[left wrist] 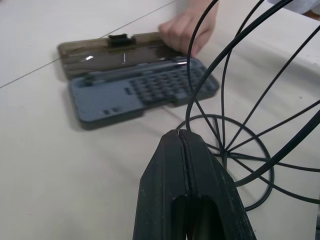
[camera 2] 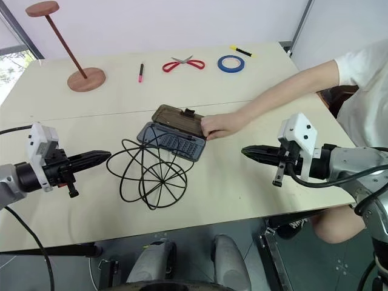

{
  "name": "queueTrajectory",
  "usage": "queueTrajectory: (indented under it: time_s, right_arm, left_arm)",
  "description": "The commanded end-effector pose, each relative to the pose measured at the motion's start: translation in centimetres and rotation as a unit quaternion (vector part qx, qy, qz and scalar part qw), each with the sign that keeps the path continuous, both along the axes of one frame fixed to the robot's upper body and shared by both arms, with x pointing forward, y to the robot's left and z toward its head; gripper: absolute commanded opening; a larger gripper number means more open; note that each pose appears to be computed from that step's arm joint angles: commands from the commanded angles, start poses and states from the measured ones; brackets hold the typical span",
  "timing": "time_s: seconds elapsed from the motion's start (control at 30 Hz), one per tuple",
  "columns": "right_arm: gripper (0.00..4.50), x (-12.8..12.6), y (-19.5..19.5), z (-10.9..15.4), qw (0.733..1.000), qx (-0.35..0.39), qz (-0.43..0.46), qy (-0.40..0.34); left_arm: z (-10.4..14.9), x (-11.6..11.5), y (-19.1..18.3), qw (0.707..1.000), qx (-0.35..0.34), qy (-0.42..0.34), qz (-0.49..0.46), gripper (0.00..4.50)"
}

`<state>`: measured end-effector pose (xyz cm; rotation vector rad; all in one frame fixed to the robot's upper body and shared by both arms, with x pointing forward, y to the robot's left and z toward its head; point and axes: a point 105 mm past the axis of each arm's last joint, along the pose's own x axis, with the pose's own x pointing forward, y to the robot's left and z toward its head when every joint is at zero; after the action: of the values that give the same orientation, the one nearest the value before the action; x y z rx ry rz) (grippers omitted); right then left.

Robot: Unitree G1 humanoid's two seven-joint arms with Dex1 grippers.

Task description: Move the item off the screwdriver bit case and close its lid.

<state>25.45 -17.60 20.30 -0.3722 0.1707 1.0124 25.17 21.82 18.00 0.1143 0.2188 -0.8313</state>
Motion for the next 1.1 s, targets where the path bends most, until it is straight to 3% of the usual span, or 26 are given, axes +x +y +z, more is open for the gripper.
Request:
queueTrajectory:
  time_s: [0.03,0.5,0.6,0.83,1.1]
  right_arm:
    - [0.03,-0.1,0.2,0.8,1.000,-0.003,0.008,-0.017]
    - [0.03,-0.2,0.6,0.9,1.000,0.009,0.015,-0.006]
    - [0.80,-0.6,1.4,1.0,0.999,0.030,0.031,0.008]
    - [4.31,-1.3,4.1,0.0,0.997,0.052,0.062,0.022]
    - [4.42,0.4,7.2,-0.8,0.995,0.080,0.060,0.011]
  left_arm:
    - [0.7,0.0,-0.4,1.000,0.001,-0.012,-0.009,0.00]
    - [0.4,0.1,-0.6,1.000,-0.003,-0.012,-0.007,0.00]
    - [0.2,0.1,-0.2,1.000,-0.002,-0.009,-0.001,0.00]
    - [-0.3,0.4,-0.3,1.000,-0.003,-0.005,0.004,0.00]
    - [-0.6,0.9,-0.4,1.000,-0.002,-0.003,0.003,0.00]
